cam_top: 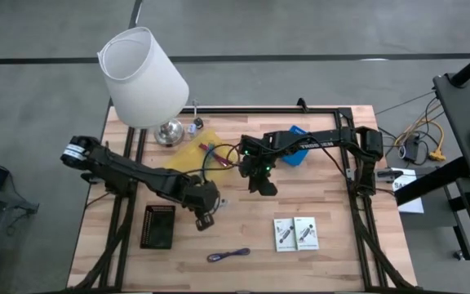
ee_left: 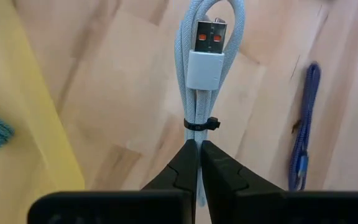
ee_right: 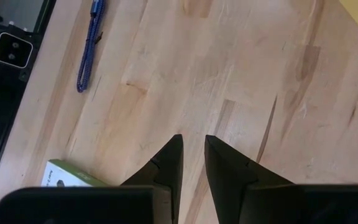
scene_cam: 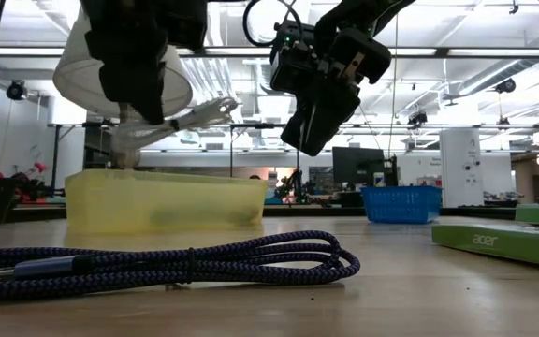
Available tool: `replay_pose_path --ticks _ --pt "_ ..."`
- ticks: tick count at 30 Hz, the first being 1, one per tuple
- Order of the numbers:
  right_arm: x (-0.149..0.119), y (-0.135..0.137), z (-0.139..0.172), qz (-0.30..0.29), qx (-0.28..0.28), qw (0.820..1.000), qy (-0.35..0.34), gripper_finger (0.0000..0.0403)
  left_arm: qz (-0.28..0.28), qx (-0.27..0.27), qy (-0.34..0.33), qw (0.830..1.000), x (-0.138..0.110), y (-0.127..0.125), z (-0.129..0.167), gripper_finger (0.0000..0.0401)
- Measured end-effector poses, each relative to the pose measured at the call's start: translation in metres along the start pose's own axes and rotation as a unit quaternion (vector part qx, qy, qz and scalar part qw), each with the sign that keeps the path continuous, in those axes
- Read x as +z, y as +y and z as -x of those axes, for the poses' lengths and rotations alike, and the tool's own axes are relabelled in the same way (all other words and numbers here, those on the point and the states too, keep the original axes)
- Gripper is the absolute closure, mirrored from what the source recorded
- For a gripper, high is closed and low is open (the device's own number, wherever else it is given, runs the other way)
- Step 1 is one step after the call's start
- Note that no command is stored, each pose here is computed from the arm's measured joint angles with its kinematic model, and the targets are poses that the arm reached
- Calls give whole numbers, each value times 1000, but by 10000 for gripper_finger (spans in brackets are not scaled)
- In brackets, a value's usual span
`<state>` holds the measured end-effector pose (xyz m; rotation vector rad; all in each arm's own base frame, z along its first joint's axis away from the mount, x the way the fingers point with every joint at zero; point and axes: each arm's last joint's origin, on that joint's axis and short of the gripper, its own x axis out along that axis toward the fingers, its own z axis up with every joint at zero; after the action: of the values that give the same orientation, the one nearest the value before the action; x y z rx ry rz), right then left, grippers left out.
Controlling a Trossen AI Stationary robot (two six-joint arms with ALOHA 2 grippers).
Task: Pick and place items into bin
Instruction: Put the white charger cable into the yellow bin
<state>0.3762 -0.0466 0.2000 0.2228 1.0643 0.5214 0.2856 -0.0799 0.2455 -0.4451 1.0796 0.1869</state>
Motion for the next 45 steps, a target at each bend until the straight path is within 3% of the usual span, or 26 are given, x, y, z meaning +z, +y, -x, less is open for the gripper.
replay_pose_path --ticks 8,18,31,45 --pt "0 0 0 -2 0 1000 0 346 26 49 -31 998 6 22 22 401" --pt "0 0 0 -3 0 1000 0 346 64 153 -64 984 10 57 43 401" --pt "0 0 0 -3 0 1000 0 346 132 250 -47 958 11 95 34 401" --pt "0 0 0 -1 0 1000 -1 346 122 272 -13 954 -3 107 19 401"
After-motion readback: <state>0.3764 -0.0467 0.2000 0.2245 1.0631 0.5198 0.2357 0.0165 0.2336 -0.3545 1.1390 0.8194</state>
